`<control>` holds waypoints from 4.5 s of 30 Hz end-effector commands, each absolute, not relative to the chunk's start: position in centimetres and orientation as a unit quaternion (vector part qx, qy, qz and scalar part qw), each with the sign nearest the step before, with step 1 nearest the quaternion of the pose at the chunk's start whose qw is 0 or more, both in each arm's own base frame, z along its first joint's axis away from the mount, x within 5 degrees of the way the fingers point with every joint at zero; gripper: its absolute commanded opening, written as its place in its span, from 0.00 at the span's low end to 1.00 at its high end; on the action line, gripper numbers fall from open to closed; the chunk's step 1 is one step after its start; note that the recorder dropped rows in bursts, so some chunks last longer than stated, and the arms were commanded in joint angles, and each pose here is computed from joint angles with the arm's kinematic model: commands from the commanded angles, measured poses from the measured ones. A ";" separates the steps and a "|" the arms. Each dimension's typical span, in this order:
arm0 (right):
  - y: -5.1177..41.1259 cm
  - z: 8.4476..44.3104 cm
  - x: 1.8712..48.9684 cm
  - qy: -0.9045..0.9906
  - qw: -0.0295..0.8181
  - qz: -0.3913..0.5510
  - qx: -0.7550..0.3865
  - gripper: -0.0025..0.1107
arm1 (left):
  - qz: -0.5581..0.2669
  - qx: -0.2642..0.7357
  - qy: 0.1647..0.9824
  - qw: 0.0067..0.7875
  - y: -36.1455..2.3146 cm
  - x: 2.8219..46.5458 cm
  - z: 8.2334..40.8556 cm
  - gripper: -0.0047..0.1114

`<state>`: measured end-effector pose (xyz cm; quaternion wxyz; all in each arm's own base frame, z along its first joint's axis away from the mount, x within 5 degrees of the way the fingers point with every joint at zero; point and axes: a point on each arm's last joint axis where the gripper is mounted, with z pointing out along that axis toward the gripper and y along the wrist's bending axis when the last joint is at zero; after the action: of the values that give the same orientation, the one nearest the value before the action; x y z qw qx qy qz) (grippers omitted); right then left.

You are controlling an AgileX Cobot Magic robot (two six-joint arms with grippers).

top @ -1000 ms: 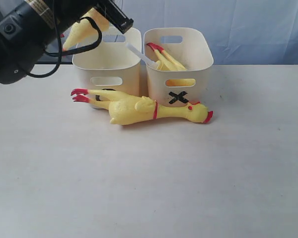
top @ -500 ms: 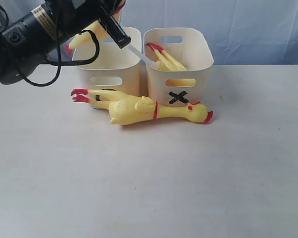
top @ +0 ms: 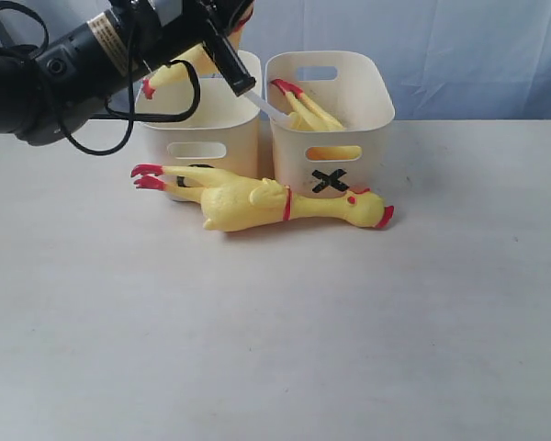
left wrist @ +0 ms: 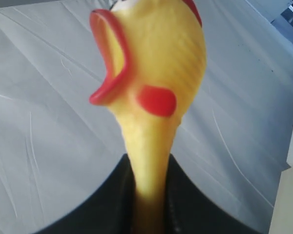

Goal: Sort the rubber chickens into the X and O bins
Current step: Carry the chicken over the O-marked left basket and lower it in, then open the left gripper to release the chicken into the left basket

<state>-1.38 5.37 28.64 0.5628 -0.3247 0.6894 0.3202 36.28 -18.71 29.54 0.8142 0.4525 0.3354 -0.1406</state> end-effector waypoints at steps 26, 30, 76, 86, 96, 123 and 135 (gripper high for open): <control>5.4 28.5 -1.4 0.688 0.565 0.321 -0.323 0.02 | -0.182 0.483 0.339 0.787 -17.6 42.4 27.7 0.04; 5.4 28.5 -1.4 0.688 0.565 0.321 -0.323 0.02 | -0.189 0.495 0.339 0.778 -17.6 42.9 27.3 0.04; 5.4 28.5 -1.4 0.688 0.564 0.321 -0.324 0.02 | -0.204 0.506 0.364 0.755 -15.6 45.5 25.8 0.37; 5.4 28.5 -1.5 0.688 0.563 0.322 -0.325 0.02 | -0.203 0.498 0.366 0.760 -15.5 45.6 25.9 0.37; 5.4 28.5 -1.5 0.688 0.563 0.322 -0.325 0.02 | -0.154 0.487 0.397 0.762 -15.1 46.5 25.7 0.32; 5.4 28.5 -1.5 0.688 0.563 0.322 -0.325 0.02 | -0.124 0.432 0.525 0.723 -14.2 48.3 24.4 0.65; 5.4 28.5 -1.5 0.688 0.563 0.322 -0.325 0.02 | -0.120 0.422 0.548 0.712 -14.0 48.6 24.1 0.65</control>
<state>-1.38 5.37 28.64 0.5628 -0.3247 0.6894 0.3204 48.41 -14.15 23.65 0.7112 0.4311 0.5414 -0.1237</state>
